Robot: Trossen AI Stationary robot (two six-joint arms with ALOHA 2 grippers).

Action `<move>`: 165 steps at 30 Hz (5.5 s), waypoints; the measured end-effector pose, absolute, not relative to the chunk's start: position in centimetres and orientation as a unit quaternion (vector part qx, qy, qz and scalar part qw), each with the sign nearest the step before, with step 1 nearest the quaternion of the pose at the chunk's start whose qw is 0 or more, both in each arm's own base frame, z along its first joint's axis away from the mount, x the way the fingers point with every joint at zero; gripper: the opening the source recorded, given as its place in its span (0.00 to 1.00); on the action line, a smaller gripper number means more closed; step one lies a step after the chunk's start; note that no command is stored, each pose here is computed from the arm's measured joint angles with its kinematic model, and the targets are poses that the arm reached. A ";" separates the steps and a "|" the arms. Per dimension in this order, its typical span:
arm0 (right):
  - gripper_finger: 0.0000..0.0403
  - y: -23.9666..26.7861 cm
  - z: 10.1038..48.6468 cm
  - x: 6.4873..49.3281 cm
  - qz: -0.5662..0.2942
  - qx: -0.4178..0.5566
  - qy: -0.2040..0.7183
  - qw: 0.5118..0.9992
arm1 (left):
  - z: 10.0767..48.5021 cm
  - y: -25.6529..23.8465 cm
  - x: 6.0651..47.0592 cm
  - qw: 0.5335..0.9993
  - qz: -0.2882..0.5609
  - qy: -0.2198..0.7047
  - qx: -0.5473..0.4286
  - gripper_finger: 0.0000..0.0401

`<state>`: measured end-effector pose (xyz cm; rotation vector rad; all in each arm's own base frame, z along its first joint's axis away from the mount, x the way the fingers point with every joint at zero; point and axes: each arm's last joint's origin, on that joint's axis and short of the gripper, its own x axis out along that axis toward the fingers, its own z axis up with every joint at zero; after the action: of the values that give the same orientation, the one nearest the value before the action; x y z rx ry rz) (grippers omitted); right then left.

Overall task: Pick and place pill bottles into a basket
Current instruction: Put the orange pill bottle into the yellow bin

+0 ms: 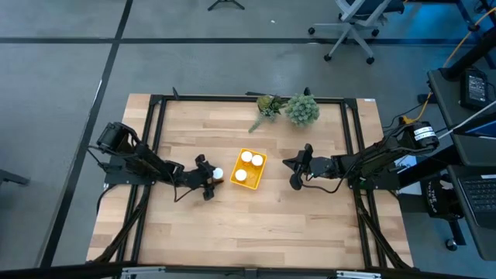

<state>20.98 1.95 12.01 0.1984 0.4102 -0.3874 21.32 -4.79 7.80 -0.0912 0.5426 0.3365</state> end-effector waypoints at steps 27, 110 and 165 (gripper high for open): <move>0.05 2.0 12.0 21.0 -0.191 0.098 0.202 0.956 | 8.5 -5.2 21.5 0.959 0.100 0.262 -0.045 0.47; 0.71 4.8 21.6 35.4 0.001 -0.084 0.100 0.991 | 21.0 -2.1 28.6 0.978 0.022 0.194 0.072 0.47; 0.71 3.9 21.6 37.1 -0.017 -0.062 0.130 0.989 | 22.1 -1.7 29.1 0.967 0.002 0.245 0.065 0.47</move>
<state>37.06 3.88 21.57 -0.1236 0.2616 -0.0345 29.09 -1.70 22.09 0.1306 0.4951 0.0050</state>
